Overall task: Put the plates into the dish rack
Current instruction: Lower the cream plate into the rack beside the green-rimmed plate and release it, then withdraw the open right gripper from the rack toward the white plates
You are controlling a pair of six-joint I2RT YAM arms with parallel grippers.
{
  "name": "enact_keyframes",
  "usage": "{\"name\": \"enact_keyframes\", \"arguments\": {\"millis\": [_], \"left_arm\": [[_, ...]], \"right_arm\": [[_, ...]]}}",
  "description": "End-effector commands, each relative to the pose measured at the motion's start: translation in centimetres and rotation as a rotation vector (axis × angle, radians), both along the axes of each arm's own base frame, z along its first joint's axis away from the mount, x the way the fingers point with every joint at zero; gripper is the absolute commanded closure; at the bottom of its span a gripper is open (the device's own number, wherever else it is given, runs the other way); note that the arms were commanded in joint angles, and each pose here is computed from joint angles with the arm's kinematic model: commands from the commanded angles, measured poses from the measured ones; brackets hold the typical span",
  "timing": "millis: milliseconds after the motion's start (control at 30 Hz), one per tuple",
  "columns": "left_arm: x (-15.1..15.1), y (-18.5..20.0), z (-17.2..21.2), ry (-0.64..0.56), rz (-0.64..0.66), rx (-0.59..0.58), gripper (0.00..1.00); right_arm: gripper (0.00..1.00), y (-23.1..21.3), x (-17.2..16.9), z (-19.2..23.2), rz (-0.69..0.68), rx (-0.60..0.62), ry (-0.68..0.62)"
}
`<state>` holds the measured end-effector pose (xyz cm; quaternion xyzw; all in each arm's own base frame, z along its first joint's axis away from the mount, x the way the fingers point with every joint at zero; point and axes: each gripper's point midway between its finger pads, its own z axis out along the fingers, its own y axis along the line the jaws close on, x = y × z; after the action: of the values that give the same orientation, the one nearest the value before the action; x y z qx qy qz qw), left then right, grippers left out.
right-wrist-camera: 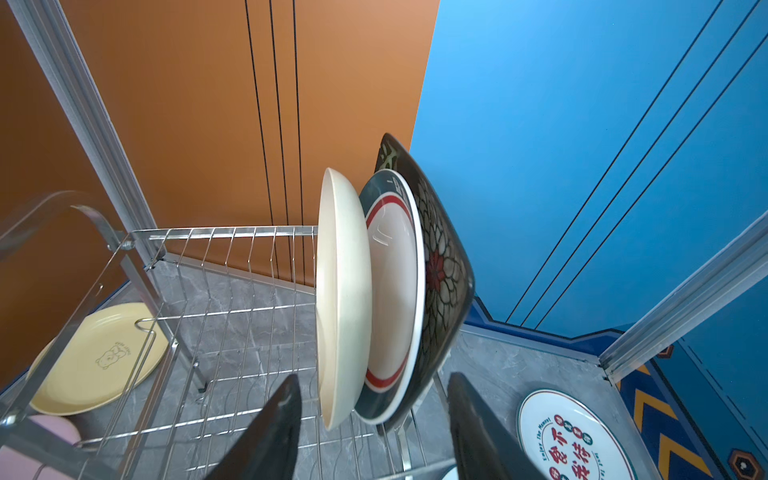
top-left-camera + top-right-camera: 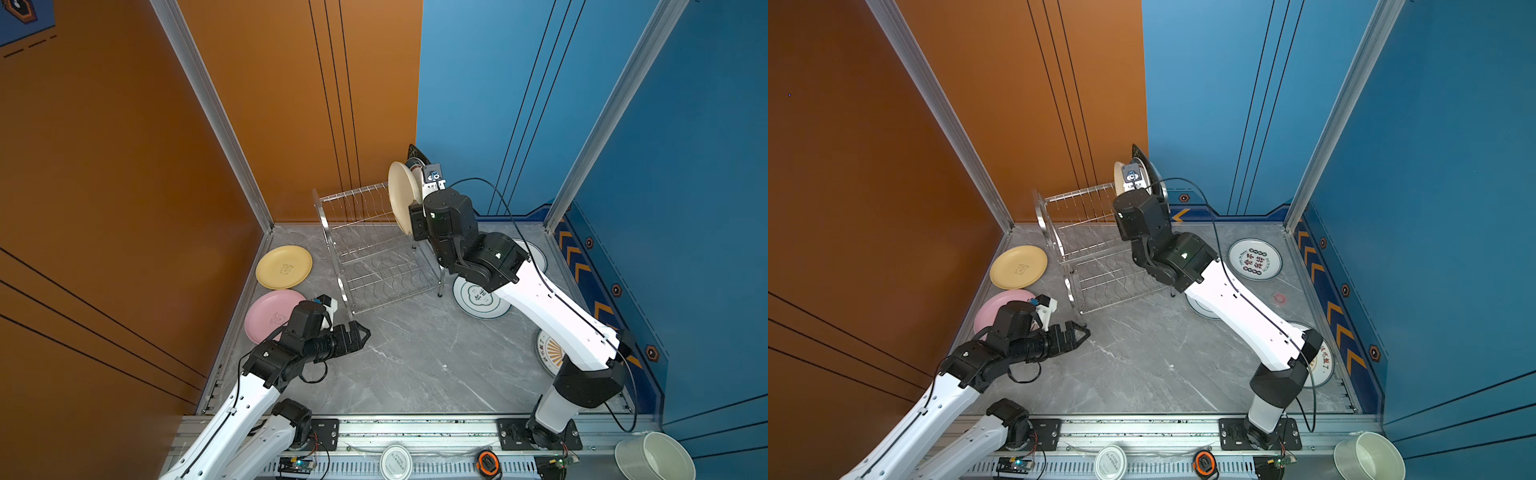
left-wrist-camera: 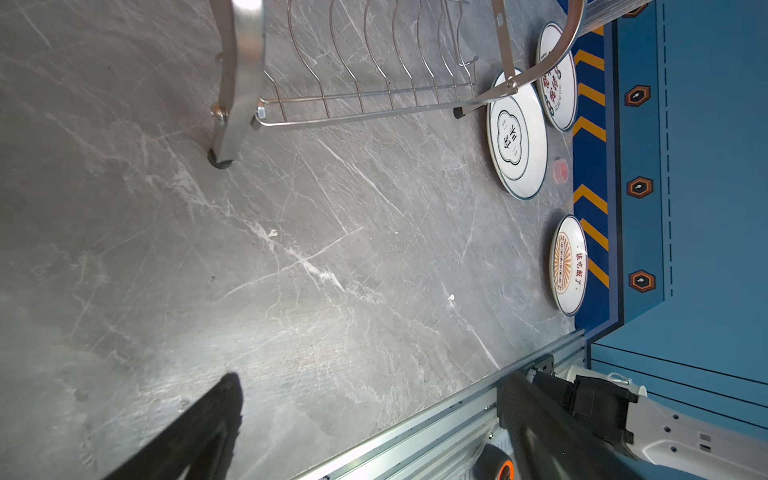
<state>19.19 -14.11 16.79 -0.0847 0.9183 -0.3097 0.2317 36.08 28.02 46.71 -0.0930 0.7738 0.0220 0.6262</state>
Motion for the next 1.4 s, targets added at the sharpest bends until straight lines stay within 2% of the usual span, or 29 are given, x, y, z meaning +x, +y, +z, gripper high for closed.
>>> {"name": "enact_keyframes", "arguments": {"millis": [0,400,600,733,1000,1367], "left_arm": [[0.1,0.1,0.4,-0.013,-0.002,0.029,0.02],[0.3,-1.0,0.2,-0.011,-0.049,0.073,0.02],[0.5,-1.7,-0.2,-0.008,-0.069,0.075,0.02],[0.5,-2.3,-0.6,0.001,-0.082,0.07,0.02],[0.4,-3.0,-1.1,0.016,-0.096,0.063,0.02],[0.9,-4.2,-1.9,0.024,-0.113,0.041,0.02]], "right_arm": [[0.43,-1.7,-2.3,-1.5,0.011,0.075,0.084],[0.42,-10.0,-7.8,-10.1,-0.092,0.204,0.315],[0.42,-15.1,-8.6,-14.5,-0.198,0.284,0.412],[0.39,-18.9,-7.9,-17.6,-0.284,0.306,0.485],[0.29,-24.5,-4.9,-23.7,-0.371,0.439,0.597],[0.2,-27.6,2.3,-30.3,-0.379,0.552,0.711]]}}
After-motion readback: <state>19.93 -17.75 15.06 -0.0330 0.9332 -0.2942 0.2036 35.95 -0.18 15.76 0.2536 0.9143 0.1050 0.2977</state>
